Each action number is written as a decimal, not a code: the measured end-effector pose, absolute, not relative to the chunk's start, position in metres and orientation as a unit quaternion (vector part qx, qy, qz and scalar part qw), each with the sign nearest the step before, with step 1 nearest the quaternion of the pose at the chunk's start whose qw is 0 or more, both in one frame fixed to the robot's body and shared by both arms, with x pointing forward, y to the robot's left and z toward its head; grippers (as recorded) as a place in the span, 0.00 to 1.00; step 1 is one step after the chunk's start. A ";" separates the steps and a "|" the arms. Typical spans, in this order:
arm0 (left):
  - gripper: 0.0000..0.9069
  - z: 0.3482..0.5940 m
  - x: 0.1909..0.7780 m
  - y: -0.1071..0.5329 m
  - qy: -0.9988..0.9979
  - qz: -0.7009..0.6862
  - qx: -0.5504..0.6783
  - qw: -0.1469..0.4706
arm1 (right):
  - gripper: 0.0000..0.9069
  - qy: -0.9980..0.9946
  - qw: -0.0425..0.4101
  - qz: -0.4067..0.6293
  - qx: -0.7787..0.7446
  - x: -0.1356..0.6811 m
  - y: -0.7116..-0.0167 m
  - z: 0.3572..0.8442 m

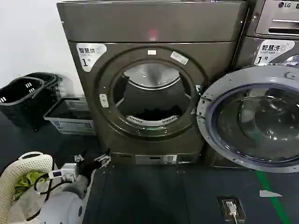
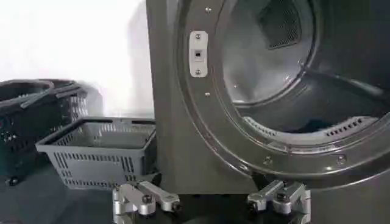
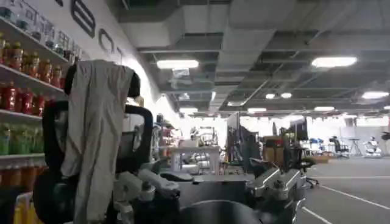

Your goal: Grasp the clothes from the dryer.

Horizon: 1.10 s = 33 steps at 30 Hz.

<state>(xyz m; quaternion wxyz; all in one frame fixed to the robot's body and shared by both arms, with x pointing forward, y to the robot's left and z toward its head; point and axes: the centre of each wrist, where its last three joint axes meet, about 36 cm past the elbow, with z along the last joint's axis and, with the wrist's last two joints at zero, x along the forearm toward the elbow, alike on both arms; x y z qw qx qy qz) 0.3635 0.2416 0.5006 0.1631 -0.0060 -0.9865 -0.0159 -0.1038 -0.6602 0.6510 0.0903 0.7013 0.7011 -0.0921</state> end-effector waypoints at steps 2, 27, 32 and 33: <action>1.00 0.501 0.364 0.241 -0.986 -0.016 -0.007 0.163 | 1.00 0.698 0.094 -0.094 0.704 -0.104 -0.661 0.650; 1.00 0.498 0.369 0.238 -0.986 -0.009 -0.013 0.164 | 1.00 0.672 0.121 -0.084 0.726 -0.104 -0.668 0.643; 1.00 0.497 0.368 0.235 -0.986 -0.006 -0.015 0.166 | 1.00 0.669 0.121 -0.082 0.729 -0.105 -0.668 0.642; 1.00 0.497 0.368 0.234 -0.986 -0.006 -0.016 0.167 | 1.00 0.668 0.121 -0.081 0.730 -0.106 -0.668 0.641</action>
